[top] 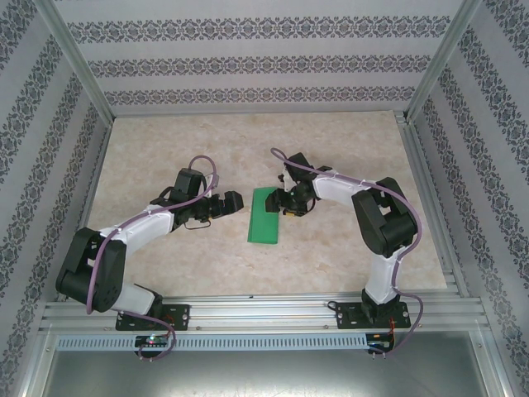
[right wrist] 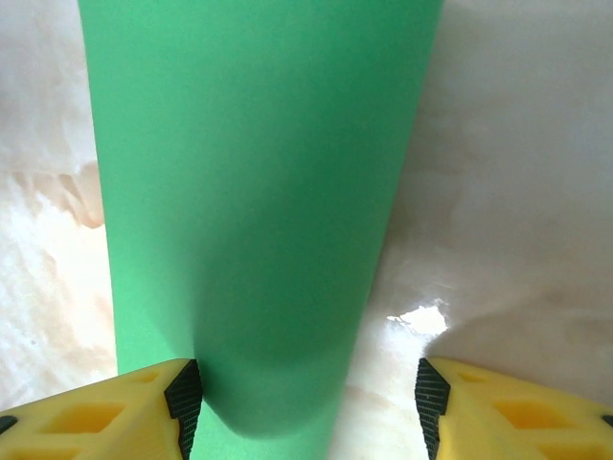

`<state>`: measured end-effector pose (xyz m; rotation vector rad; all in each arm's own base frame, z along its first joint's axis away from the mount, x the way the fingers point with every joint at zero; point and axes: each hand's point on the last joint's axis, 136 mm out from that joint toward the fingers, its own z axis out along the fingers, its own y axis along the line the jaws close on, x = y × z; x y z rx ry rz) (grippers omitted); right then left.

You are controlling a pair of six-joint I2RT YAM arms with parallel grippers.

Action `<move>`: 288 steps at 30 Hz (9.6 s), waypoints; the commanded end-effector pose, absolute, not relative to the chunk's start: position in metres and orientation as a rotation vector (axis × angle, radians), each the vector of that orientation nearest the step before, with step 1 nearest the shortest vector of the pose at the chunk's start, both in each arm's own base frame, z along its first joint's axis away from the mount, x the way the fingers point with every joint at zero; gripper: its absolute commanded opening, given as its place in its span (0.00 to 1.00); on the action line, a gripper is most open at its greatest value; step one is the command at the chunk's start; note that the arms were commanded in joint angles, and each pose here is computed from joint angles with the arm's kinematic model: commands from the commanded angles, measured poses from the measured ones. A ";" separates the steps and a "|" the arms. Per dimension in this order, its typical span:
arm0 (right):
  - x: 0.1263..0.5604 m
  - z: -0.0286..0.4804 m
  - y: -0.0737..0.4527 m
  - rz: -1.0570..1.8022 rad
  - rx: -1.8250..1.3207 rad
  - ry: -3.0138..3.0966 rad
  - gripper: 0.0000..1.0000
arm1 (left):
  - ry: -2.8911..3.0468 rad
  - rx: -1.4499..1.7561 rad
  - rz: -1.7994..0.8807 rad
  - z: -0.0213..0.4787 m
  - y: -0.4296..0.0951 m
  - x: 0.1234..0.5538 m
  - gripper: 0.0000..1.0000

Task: Fold a paper plane with a square sheet of paper (pick it up from the middle)
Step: Fold the square sheet of paper in half at the center of the table, then hold the square sheet of paper at the center of the table.

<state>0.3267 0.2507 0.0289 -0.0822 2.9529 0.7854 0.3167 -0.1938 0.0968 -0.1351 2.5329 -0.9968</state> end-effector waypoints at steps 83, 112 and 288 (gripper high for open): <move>0.317 -0.020 0.217 0.089 0.049 3.186 0.72 | 2.546 -0.126 -0.982 0.088 -0.198 0.323 1.00; 0.313 -0.031 0.212 0.069 0.084 3.208 0.72 | 2.725 -0.104 -1.009 0.056 -0.259 0.337 0.00; 0.319 -0.023 0.208 0.102 0.140 3.159 0.65 | 2.710 -0.193 -0.797 0.064 -0.254 0.347 0.19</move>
